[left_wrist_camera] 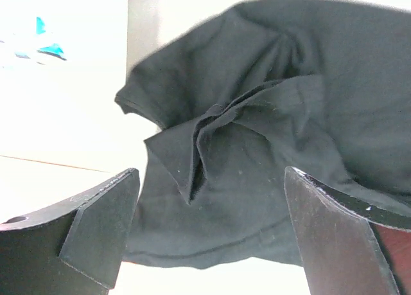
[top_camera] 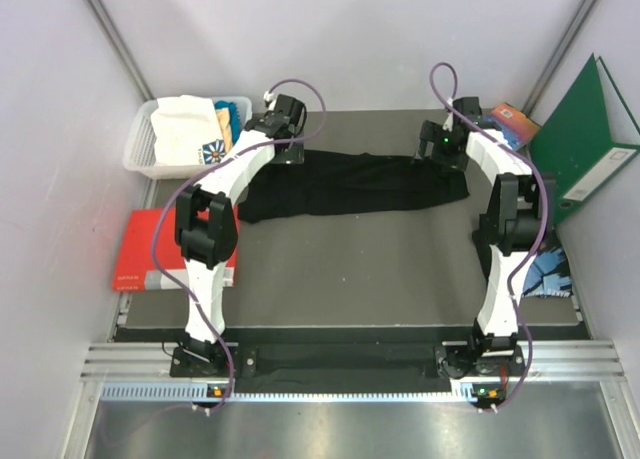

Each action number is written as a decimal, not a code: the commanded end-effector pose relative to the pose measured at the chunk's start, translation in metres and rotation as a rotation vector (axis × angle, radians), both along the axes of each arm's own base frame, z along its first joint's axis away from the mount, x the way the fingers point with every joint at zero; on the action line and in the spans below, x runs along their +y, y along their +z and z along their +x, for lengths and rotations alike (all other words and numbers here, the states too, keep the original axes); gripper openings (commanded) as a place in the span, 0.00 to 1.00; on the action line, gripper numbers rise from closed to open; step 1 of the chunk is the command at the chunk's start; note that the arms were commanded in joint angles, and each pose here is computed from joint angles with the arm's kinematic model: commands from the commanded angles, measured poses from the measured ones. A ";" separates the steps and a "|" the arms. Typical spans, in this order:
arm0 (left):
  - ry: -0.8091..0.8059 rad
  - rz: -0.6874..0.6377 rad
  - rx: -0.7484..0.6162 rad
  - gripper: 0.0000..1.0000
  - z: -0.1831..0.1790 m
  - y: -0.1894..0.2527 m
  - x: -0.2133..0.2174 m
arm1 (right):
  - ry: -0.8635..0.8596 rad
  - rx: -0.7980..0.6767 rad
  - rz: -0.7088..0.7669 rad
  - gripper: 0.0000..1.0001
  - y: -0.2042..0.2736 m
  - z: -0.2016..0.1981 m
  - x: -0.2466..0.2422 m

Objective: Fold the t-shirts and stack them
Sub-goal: Fold the tshirt

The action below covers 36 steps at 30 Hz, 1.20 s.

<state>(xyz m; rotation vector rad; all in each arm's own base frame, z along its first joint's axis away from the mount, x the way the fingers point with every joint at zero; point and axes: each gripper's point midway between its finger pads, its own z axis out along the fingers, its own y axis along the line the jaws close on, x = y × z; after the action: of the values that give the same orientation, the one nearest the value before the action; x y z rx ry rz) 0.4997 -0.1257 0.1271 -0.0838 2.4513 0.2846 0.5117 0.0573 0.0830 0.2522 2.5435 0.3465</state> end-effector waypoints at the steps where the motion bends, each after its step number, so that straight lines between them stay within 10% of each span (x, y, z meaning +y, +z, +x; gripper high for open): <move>1: 0.006 -0.027 -0.143 0.99 0.004 0.050 -0.005 | 0.048 -0.074 -0.021 1.00 0.026 0.009 0.014; 2: -0.002 -0.029 -0.135 0.99 0.002 0.049 -0.007 | 0.052 -0.075 -0.019 1.00 0.027 0.009 0.016; 4: -0.022 -0.045 -0.104 0.68 -0.001 0.042 -0.012 | 0.050 -0.072 -0.021 1.00 0.025 0.009 0.017; 5: -0.023 -0.046 -0.074 0.17 -0.007 0.036 -0.012 | 0.041 -0.074 -0.023 1.00 0.025 0.010 0.016; 6: -0.011 -0.050 -0.046 0.00 -0.010 0.027 -0.012 | 0.039 -0.080 -0.025 1.00 0.027 0.011 0.015; 20: 0.129 -0.028 0.194 0.00 -0.028 -0.073 0.022 | 0.022 -0.089 -0.020 1.00 0.027 0.027 0.016; 36: 0.146 -0.101 -0.086 0.00 0.090 -0.034 0.038 | 0.149 0.009 -0.187 0.95 0.000 0.017 0.031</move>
<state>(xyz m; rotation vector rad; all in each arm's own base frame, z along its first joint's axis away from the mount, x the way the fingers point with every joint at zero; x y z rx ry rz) 0.5553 -0.0699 0.0665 -0.3389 2.4918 0.3263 0.5309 0.0768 0.0828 0.0954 2.5638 0.2452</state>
